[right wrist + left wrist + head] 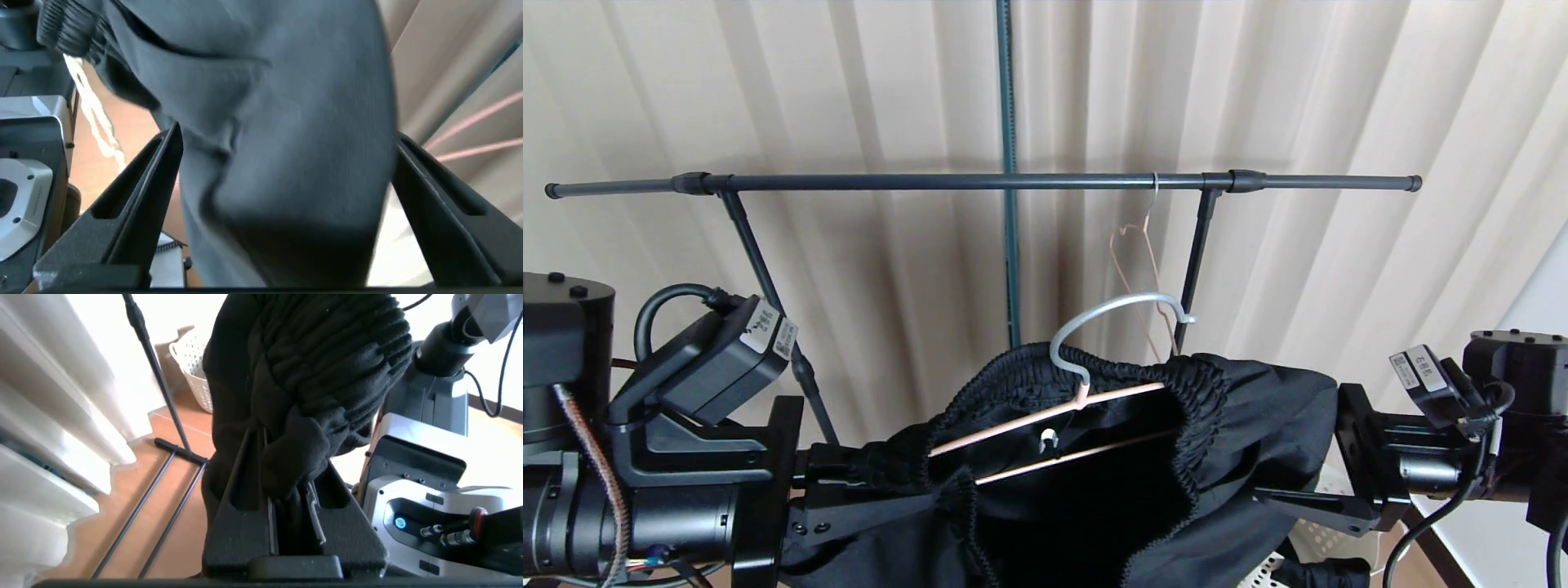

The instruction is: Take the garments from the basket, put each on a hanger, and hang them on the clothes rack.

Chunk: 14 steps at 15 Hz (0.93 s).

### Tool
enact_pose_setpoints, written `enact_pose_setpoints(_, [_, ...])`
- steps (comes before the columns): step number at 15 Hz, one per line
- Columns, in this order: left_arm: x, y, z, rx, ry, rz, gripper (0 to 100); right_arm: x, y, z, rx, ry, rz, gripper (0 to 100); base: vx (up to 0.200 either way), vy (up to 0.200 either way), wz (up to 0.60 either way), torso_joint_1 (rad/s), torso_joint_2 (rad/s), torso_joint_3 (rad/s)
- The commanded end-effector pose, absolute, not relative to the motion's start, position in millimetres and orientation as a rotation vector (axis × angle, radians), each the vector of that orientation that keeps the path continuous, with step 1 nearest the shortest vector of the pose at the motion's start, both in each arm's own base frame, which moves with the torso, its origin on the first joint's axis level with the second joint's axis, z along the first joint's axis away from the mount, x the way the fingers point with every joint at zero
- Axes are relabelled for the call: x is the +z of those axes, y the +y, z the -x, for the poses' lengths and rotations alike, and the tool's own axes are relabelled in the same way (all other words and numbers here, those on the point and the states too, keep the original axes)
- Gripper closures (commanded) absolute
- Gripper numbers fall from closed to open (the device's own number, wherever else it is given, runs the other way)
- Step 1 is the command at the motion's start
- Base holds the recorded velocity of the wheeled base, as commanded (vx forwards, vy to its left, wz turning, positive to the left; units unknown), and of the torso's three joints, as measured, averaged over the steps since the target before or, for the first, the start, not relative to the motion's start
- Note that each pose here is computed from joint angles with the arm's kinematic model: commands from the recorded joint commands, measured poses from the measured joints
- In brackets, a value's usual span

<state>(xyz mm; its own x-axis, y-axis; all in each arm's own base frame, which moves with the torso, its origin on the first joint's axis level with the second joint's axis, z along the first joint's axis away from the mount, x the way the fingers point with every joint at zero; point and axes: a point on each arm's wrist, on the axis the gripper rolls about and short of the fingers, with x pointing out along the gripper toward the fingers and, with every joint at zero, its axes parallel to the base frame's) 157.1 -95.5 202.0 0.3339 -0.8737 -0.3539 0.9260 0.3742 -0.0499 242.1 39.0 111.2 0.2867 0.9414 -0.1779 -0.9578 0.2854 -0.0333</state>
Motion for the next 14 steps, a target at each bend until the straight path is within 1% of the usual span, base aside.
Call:
enact_pose_setpoints(1, [203.8, -94.7, -154.9, -1.182, 0.340, -0.168, 100, 104.4, 39.2, -245.5, 1.277, 0.156, 0.128, 0, 0.000, 0.000, 0.00, 0.000, 0.00, 0.000])
enact_pose_setpoints(2, [205.2, -94.5, -153.2, -1.185, 0.334, -0.167, 100, 104.0, 39.2, -246.1, 1.277, 0.158, 0.127, 0, 0.000, 0.000, 0.00, 0.000, 0.00, 0.000])
enact_pose_setpoints(3, [206.3, -94.1, -151.9, -1.186, 0.327, -0.168, 100, 103.6, 39.3, -246.8, 1.277, 0.158, 0.127, 100, 0.000, 0.000, 0.00, 0.000, 0.00, 0.000])
enact_pose_setpoints(6, [206.9, -92.6, -148.9, -1.184, 0.321, -0.169, 100, 106.5, 39.1, -249.7, 1.274, 0.145, 0.135, 100, 0.000, 0.000, 0.00, 0.000, 0.00, 0.000])
enact_pose_setpoints(11, [206.5, -88.5, -144.0, -1.175, 0.314, -0.168, 100, 107.4, 20.2, -258.7, 1.199, 0.141, 0.134, 100, 0.000, 0.000, 0.00, 0.000, 0.00, 0.000])
enact_pose_setpoints(14, [206.5, -87.2, -142.6, -1.171, 0.311, -0.168, 100, 104.0, 17.4, -262.0, 1.189, 0.151, 0.127, 100, 0.000, 0.000, 0.00, 0.000, 0.00, 0.000])
